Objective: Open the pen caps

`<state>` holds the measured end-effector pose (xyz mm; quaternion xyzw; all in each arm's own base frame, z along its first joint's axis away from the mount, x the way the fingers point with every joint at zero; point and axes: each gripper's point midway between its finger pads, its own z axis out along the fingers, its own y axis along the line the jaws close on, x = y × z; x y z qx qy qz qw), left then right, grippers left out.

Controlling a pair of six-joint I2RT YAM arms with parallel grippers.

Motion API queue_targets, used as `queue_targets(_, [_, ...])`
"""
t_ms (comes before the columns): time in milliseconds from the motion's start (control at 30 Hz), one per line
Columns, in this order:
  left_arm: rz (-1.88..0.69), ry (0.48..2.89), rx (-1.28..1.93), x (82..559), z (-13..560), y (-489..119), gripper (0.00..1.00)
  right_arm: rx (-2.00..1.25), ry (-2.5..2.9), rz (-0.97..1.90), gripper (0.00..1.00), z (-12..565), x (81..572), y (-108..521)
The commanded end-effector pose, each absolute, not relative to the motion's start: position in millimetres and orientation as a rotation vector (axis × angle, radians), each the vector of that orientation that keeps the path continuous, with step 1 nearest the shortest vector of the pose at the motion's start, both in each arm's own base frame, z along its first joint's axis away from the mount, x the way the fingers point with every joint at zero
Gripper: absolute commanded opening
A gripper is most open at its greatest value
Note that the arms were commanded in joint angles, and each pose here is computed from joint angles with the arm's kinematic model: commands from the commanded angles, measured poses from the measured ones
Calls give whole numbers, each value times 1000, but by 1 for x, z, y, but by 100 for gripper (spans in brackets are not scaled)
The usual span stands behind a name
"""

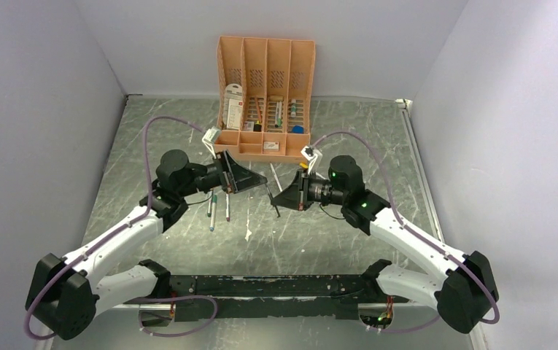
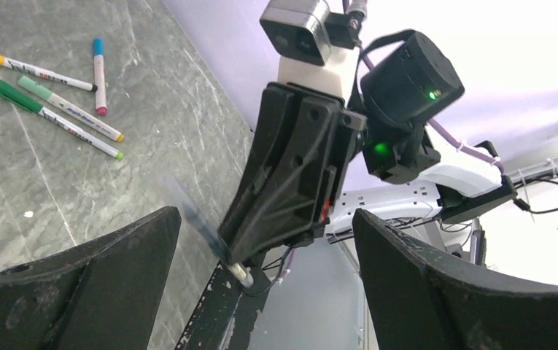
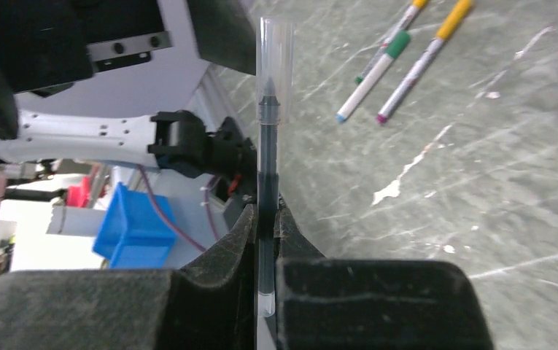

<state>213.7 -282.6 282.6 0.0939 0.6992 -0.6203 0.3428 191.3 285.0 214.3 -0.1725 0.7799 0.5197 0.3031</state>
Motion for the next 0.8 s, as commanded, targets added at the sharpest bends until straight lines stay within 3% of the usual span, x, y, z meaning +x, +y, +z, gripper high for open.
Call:
queue_targets(0, [-1635,1754,238,218,289,-295,100,-431,1936,1549,0,244,177,303])
queue_targets(433, [-1588,1790,234,225,284,-308,96,-412,1907,1539,0,252,176,316])
queue_targets(567, [-1557,1806,226,227,281,-307,86,-413,1951,1510,0,241,177,316])
queue_targets(767, [-1536,1833,221,231,274,-308,56,-396,1964,1506,0,233,176,314])
